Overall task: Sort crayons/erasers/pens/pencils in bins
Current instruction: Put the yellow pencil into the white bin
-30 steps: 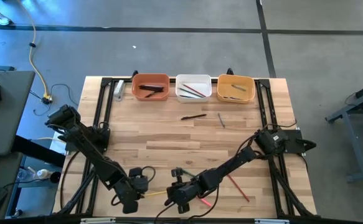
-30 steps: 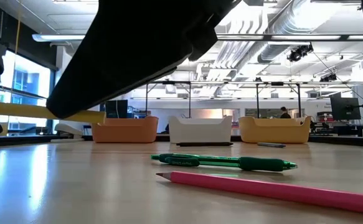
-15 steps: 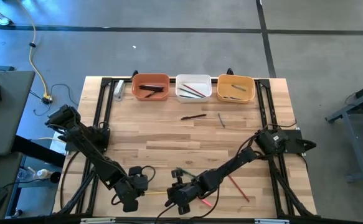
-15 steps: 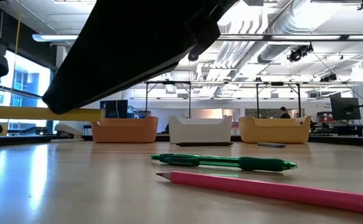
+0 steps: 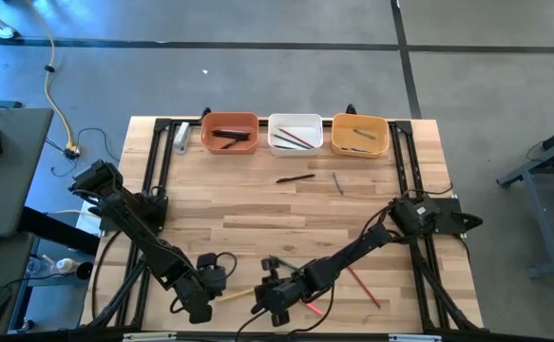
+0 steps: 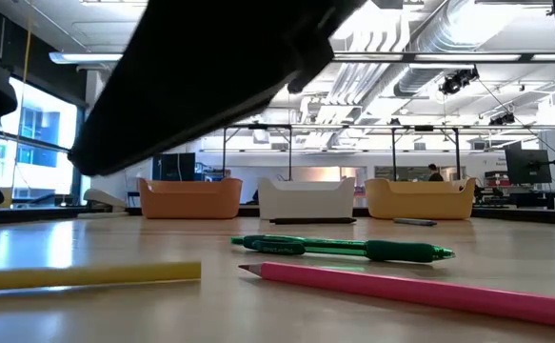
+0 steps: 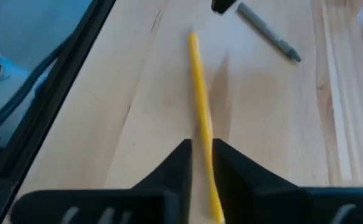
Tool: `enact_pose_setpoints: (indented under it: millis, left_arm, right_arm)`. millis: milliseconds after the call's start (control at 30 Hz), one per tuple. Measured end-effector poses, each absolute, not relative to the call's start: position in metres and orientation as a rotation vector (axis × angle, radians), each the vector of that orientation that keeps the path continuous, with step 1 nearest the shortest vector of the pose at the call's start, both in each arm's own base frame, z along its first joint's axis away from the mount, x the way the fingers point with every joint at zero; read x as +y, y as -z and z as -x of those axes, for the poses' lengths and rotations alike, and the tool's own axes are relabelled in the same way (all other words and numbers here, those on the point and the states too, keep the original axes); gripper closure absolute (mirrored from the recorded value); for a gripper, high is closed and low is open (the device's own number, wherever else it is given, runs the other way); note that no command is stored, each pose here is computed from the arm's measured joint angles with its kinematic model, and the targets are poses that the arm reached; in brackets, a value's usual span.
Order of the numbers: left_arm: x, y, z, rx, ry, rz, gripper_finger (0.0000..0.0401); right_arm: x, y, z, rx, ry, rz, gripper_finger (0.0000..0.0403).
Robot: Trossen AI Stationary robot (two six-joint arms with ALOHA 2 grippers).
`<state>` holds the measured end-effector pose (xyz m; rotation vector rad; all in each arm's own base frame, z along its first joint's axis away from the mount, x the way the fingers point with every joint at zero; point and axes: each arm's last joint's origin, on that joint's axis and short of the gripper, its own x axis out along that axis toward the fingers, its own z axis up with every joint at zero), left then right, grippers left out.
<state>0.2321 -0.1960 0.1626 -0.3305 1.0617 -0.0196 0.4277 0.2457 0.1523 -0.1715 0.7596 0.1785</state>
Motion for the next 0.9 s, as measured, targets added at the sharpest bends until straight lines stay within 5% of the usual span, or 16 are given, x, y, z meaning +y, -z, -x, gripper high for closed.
enact_pose_setpoints:
  millis: [300,600,900]
  left_arm:
    - [-0.205,-0.149,-0.237,1.051,0.031,0.357,0.0362]
    - [-0.204,-0.144,-0.237,1.073,0.011,0.338,0.0285]
    - [-0.203,-0.144,-0.236,1.081,0.009,0.321,0.0268]
  right_arm:
    - [0.242,-0.145,-0.422,0.863,-0.2,0.176,0.0285]
    - [0.209,-0.142,-0.437,0.895,-0.115,0.17,0.0284]
    - [0.212,-0.133,-0.436,0.931,-0.175,0.165,0.0284]
